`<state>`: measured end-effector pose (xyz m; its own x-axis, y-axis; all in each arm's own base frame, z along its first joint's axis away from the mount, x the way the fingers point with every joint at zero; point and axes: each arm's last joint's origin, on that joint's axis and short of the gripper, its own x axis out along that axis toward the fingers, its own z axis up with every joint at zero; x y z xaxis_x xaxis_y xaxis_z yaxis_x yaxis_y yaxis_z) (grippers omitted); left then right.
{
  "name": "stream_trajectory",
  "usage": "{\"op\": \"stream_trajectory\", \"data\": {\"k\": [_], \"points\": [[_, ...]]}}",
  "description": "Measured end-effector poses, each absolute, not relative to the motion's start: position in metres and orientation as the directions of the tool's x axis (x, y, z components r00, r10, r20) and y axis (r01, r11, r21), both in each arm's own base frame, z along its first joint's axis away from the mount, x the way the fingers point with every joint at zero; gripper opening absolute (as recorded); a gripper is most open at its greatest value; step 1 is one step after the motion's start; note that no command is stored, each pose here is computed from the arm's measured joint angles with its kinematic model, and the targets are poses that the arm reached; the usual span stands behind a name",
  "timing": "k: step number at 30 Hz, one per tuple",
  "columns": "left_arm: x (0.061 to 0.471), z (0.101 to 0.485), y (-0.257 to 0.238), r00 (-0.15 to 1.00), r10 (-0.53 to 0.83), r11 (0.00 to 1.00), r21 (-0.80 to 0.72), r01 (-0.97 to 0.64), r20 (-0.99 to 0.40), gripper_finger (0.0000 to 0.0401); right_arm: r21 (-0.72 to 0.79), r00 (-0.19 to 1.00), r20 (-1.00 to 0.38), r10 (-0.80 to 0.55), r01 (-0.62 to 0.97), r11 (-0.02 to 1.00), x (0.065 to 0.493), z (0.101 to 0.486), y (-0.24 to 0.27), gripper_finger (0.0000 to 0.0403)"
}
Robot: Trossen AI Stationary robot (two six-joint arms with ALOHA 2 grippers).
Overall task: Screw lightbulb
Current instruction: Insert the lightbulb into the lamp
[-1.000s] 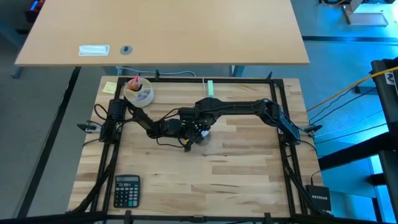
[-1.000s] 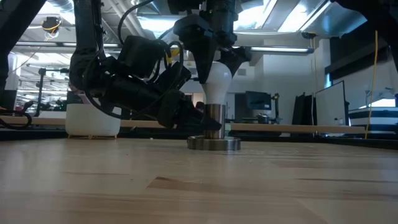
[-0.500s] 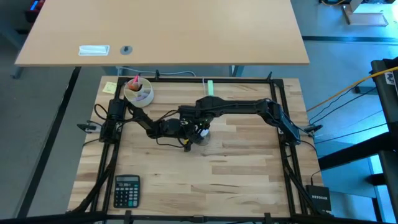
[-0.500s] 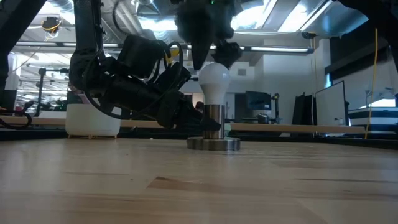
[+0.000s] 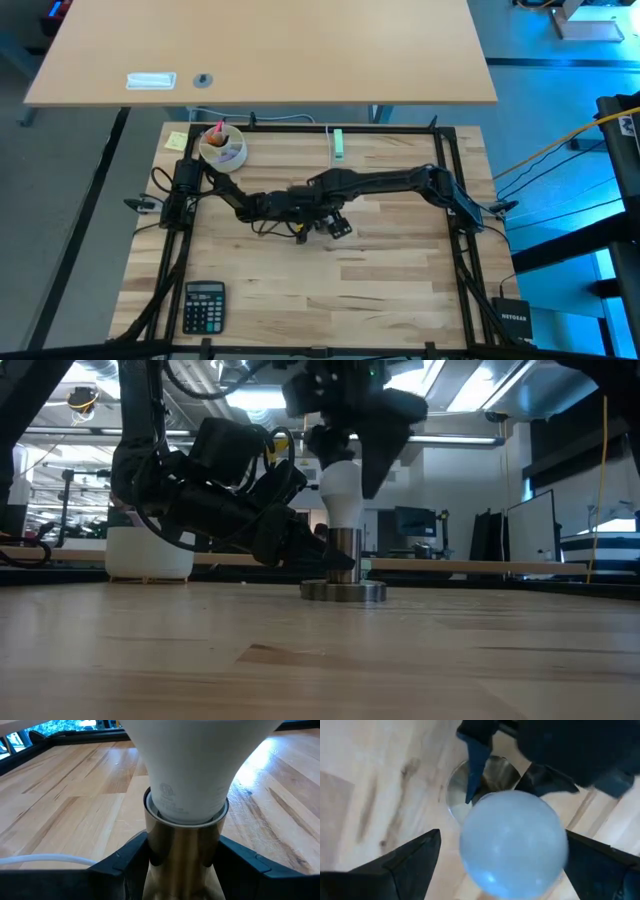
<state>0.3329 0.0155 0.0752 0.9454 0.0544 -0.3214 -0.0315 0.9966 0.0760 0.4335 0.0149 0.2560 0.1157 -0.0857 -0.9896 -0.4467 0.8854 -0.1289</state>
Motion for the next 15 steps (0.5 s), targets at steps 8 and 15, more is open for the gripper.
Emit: {"op": "stream_trajectory", "data": {"k": [8,15], "points": [[0.333,0.074,0.016,0.942,0.054,0.997,0.074,-0.031,-0.331,0.0188,-0.132,0.092,-0.991,-0.100,-0.483,0.866,0.433,0.233,0.017,0.0380],[0.333,0.074,0.015,0.942,0.053,0.997,0.068,-0.032,-0.331,0.0189,-0.139,0.103,-0.989,-0.104,-0.443,0.885,0.434,0.236,0.016,0.0334]]}}
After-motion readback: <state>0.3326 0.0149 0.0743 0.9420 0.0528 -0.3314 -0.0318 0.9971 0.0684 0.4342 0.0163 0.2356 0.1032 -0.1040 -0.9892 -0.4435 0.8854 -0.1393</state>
